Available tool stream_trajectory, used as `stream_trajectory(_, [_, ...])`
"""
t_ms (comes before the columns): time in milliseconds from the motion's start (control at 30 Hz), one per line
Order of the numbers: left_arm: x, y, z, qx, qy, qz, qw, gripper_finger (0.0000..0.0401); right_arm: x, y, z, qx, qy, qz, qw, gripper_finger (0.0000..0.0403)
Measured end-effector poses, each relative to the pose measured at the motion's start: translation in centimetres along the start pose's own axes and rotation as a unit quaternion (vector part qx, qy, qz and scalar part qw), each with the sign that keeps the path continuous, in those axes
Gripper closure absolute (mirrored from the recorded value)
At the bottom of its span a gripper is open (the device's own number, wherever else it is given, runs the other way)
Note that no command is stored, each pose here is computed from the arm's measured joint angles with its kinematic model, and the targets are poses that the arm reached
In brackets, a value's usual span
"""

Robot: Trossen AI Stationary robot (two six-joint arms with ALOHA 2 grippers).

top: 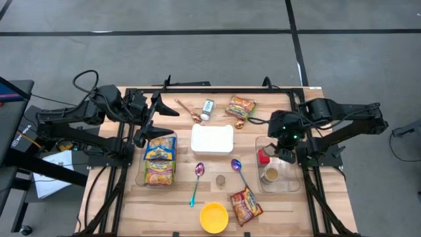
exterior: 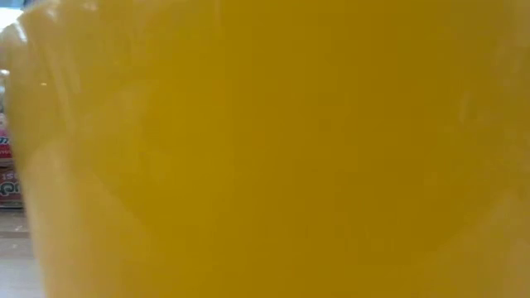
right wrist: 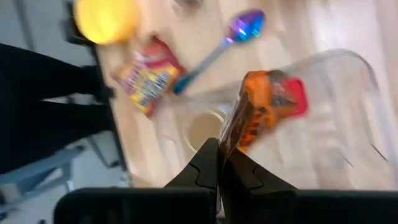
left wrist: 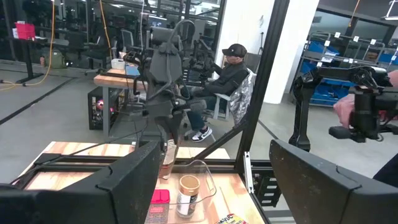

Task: Pick & Place Food Item
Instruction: Put the orange seasoning bag into the right transparent bin

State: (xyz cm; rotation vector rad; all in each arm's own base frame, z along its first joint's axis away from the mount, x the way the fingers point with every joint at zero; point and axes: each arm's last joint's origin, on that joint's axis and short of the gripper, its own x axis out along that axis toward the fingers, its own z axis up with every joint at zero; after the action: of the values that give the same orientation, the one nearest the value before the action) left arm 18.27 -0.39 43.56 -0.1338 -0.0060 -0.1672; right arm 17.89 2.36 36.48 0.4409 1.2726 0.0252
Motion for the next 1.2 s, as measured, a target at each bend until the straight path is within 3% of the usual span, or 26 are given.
stream_trajectory(267, [0.0,0.0,0.0,0.000,0.000,0.000,1.000,0.0105,0.9,-1.3,-1.6,0.019,0.048,-0.108,0.993,0.0403])
stream_trajectory(500, [0.0,0.0,0.0,0.001,0.000,0.000,1.000,0.0105,3.6,-2.6,-2.5,-0.009,0.081,-0.159,0.984,0.0403])
stream_trajectory(967, [0.0,0.0,0.0,0.000,-0.001,0.004,1.000,0.0105,8.4,-4.7,-3.5,-0.059,0.120,-0.202,0.970,0.0403])
stream_trajectory(1200, [0.0,0.0,0.0,-0.001,-0.001,0.004,1.000,0.0105,8.5,-5.5,-2.4,-0.051,0.082,-0.197,0.976,0.0403])
